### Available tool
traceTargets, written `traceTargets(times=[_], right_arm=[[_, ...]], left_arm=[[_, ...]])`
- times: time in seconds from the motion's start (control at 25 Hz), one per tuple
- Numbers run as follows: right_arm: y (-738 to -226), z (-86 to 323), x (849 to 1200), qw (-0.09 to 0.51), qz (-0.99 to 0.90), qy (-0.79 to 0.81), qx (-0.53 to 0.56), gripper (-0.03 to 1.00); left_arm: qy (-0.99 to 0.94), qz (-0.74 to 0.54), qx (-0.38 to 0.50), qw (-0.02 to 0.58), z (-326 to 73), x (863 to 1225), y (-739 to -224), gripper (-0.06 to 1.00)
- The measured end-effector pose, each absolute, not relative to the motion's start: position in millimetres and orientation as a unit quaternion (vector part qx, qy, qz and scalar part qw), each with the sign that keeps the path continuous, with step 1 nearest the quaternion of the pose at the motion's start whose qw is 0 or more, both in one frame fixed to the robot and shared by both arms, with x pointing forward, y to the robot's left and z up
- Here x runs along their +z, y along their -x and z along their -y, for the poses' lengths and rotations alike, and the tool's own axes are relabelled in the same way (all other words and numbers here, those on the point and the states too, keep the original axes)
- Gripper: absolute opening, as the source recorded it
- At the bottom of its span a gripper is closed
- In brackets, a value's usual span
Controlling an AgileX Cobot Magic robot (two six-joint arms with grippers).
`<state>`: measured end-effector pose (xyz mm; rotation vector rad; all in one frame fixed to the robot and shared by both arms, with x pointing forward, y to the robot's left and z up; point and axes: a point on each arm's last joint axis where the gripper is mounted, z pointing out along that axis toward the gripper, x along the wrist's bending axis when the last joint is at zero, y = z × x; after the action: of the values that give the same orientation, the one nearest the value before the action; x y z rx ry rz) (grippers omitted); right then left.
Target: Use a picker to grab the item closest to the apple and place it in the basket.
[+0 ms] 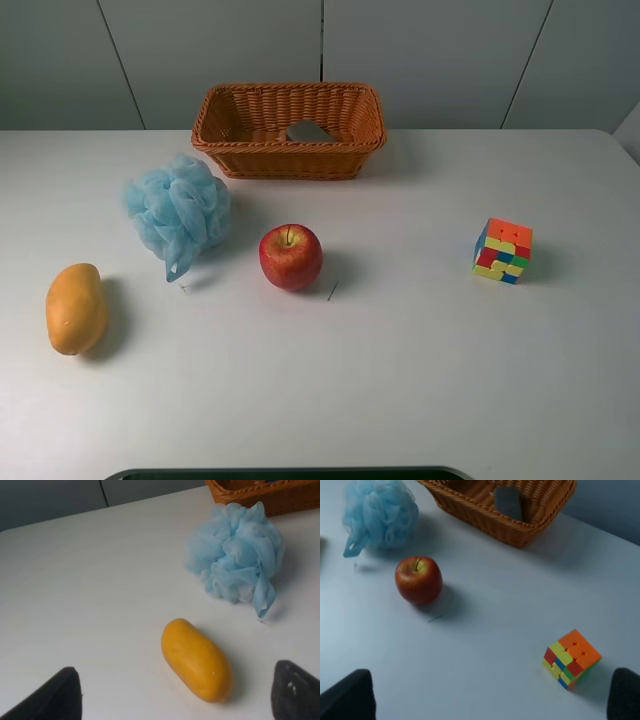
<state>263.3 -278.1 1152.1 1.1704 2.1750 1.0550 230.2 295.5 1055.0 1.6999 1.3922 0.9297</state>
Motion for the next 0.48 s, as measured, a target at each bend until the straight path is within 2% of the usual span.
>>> traceTargets(times=[0.2,0.36,0.48], right_arm=[[-225.6,294.7,1129.7,0.283,-0.723,-0.448,0.442,0.7],[-205.9,297.9,1107.5,0.34,-0.669,-0.48,0.454,0.7],[-206.4,295.4,1091.0,0.352,-0.655,-0.51,0.433,0.7]], left_arm=[[-0.662,-0.542,0.362,0.369,-295.5,1055.0,-230.2,0.73],[-0.662,-0.542,0.362,0.369,-295.5,1055.0,-230.2,0.73],[-0.662,-0.542,0.362,0.369,-295.5,1055.0,-230.2,0.73]])
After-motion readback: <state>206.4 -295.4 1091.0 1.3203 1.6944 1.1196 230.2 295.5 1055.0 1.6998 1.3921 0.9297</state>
